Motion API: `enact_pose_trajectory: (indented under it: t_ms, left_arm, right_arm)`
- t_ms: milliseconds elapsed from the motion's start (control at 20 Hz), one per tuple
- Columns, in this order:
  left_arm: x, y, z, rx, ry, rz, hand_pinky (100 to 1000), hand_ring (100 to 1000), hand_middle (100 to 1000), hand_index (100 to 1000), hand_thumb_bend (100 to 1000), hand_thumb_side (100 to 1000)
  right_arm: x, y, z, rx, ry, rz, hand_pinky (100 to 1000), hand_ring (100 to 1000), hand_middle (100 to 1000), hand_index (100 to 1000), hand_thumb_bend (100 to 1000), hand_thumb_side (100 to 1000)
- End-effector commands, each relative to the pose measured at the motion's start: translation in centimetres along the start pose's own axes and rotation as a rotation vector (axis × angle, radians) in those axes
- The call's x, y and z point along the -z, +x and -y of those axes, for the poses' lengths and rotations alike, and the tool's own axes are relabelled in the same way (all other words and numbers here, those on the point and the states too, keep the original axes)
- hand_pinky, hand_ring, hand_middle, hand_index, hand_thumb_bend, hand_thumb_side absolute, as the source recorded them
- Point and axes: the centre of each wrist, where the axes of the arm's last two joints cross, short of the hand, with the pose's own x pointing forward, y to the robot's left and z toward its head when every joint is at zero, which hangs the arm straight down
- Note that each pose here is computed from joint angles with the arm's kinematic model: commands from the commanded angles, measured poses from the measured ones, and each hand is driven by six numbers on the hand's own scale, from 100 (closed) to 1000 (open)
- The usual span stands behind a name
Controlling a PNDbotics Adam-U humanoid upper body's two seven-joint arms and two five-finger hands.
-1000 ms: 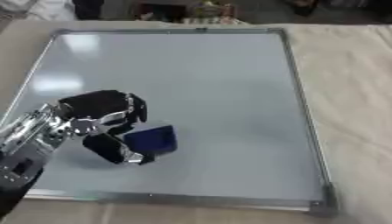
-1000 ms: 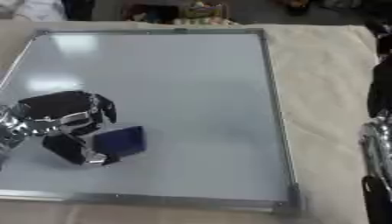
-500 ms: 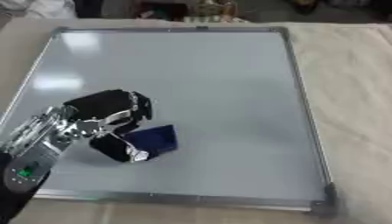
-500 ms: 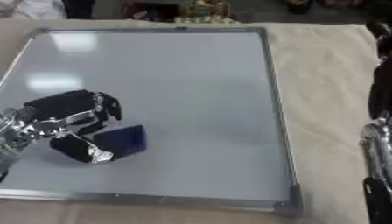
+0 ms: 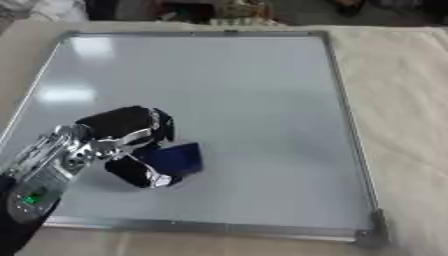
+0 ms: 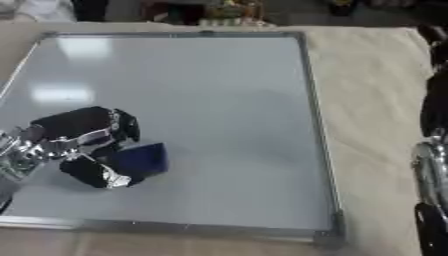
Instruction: Wipe the whiteboard clean with a brush.
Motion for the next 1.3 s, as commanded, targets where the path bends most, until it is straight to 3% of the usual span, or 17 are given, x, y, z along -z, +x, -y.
enact_pose_trajectory:
  t_ms: [50, 550, 800, 1300]
  left_arm:
    - [-0.2, -0.1, -0.5, 0.005, 0.017, -0.003, 616, 686, 609, 100, 408, 478]
    - [0.2, -0.3, 0.3, -0.011, 0.021, 0.008, 573, 653, 605, 100, 315, 412]
    - [0.4, -0.3, 0.6, -0.016, 0.003, 0.015, 570, 664, 641, 100, 350, 422]
    - [0.6, -0.6, 0.9, -0.014, 0.013, 0.005, 527, 603, 500, 100, 284, 391]
  right_arm:
    - [0.4, 0.6, 0.1, 0.002, 0.007, 0.023, 911, 926, 702, 885, 190, 1000]
    - [0.4, 0.5, 0.1, 0.005, 0.006, 0.022, 913, 927, 702, 885, 191, 1000]
    - [0.4, 0.5, 0.1, 0.007, 0.008, 0.023, 913, 927, 702, 885, 192, 1000]
    - [0.4, 0.5, 0.0, 0.012, 0.013, 0.022, 914, 928, 702, 886, 195, 1000]
